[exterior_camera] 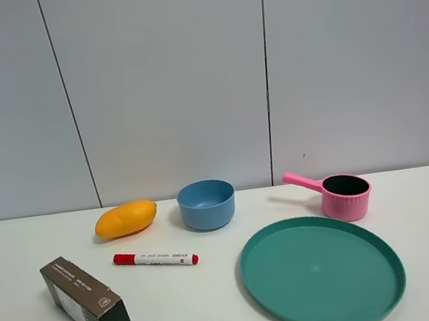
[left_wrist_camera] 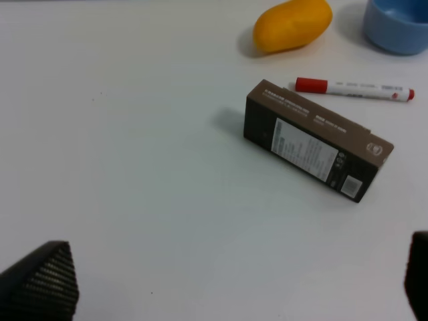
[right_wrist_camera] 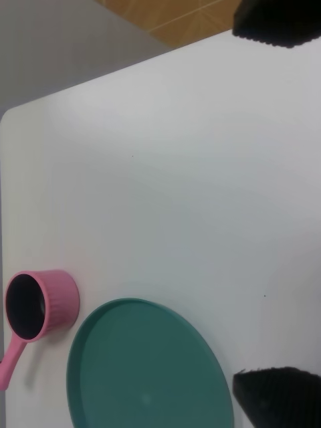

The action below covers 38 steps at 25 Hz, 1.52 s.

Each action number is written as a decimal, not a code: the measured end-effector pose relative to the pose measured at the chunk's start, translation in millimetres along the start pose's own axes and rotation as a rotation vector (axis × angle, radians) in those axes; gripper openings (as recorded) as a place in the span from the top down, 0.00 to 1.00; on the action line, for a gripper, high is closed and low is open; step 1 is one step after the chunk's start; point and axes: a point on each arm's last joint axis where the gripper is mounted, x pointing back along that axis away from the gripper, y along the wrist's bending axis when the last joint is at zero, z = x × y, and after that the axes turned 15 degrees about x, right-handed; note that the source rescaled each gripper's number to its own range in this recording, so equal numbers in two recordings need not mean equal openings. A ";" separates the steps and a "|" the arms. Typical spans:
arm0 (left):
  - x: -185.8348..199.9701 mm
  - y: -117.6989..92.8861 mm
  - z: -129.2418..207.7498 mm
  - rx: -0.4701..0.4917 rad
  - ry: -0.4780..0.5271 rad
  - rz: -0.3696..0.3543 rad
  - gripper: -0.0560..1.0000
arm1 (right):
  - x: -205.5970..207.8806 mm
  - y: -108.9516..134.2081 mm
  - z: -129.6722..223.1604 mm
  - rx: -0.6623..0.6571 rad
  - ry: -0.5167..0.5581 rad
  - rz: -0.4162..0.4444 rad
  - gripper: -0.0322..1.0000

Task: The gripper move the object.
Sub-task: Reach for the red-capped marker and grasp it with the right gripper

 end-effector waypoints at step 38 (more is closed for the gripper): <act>0.0 0.0 0.0 0.000 0.000 0.000 0.00 | 0.2 4.5 -1.3 0.026 -0.015 -0.050 0.03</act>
